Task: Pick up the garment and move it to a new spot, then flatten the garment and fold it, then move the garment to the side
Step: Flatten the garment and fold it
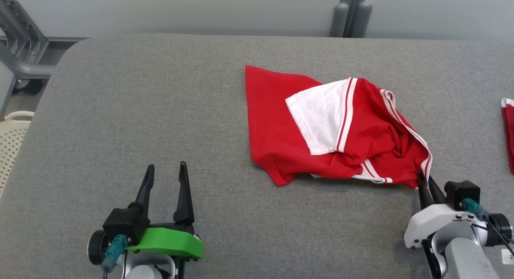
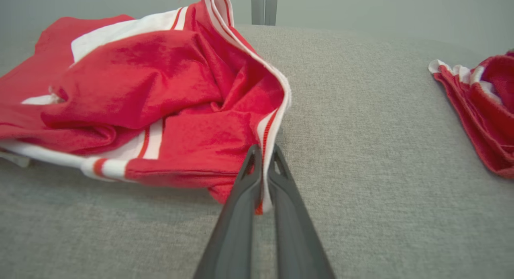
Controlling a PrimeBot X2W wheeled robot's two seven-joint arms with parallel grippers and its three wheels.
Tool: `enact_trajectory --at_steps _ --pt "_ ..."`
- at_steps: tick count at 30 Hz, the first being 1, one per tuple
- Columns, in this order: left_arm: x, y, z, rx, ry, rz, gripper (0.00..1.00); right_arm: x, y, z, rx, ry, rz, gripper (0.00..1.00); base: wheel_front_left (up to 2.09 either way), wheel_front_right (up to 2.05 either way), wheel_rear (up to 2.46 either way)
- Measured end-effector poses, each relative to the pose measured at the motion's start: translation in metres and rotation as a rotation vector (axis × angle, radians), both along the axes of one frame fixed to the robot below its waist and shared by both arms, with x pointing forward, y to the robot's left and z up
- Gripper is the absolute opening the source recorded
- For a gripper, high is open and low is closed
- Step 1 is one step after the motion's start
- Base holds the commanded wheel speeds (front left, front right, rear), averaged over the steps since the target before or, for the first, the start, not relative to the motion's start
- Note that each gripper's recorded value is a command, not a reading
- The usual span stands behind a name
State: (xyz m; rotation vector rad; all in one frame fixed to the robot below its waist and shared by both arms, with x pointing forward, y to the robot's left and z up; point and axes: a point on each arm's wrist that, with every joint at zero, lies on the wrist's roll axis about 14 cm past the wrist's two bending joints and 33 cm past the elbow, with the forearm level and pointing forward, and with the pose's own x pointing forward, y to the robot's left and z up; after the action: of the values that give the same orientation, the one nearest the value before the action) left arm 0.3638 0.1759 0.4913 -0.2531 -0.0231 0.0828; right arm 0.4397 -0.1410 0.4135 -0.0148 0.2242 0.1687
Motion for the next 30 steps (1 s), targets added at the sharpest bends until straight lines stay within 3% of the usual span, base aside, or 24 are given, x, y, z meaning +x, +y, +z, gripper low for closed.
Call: enact_trajectory --at_steps 2,3,4,5,10,15,20,24,30 --pt "0.000 -0.001 0.000 0.000 -0.001 -0.003 1.00 -0.004 -0.005 -0.003 -0.004 0.009 -0.015 0.00 0.00 0.00 0.00" --pt "0.000 -0.001 0.000 0.000 -0.001 -0.005 1.00 -0.007 -0.008 -0.006 -0.007 0.018 -0.021 0.06 0.00 0.00 0.00" --pt "0.000 -0.002 0.000 0.001 -0.001 -0.007 1.00 -0.010 -0.009 -0.009 -0.012 0.028 -0.026 0.25 0.00 0.00 0.00" --pt "0.000 -0.003 0.000 0.000 -0.002 -0.010 1.00 -0.013 -0.013 -0.011 -0.023 0.037 -0.034 1.00 0.00 0.00 0.00" --pt "-0.002 -0.004 0.001 0.000 -0.003 -0.014 1.00 -0.010 -0.028 0.002 -0.016 -0.006 -0.085 1.00 0.00 0.00 0.00" --pt "-0.003 -0.004 0.003 0.000 -0.011 -0.012 1.00 -0.002 -0.032 0.040 -0.001 -0.134 -0.099 1.00 0.00 0.00 0.00" --pt "-0.005 -0.004 0.005 -0.002 -0.016 -0.011 1.00 0.004 -0.005 0.076 0.011 -0.250 -0.015 1.00 0.00 0.00 0.00" --pt "-0.006 -0.004 0.004 -0.005 -0.013 -0.010 1.00 0.006 0.033 0.069 0.022 -0.194 0.092 1.00 0.00 0.00 0.00" --pt "-0.007 0.004 0.005 -0.012 -0.013 0.017 1.00 0.009 0.074 0.020 -0.046 0.036 0.235 1.00 0.00 0.00 0.00"
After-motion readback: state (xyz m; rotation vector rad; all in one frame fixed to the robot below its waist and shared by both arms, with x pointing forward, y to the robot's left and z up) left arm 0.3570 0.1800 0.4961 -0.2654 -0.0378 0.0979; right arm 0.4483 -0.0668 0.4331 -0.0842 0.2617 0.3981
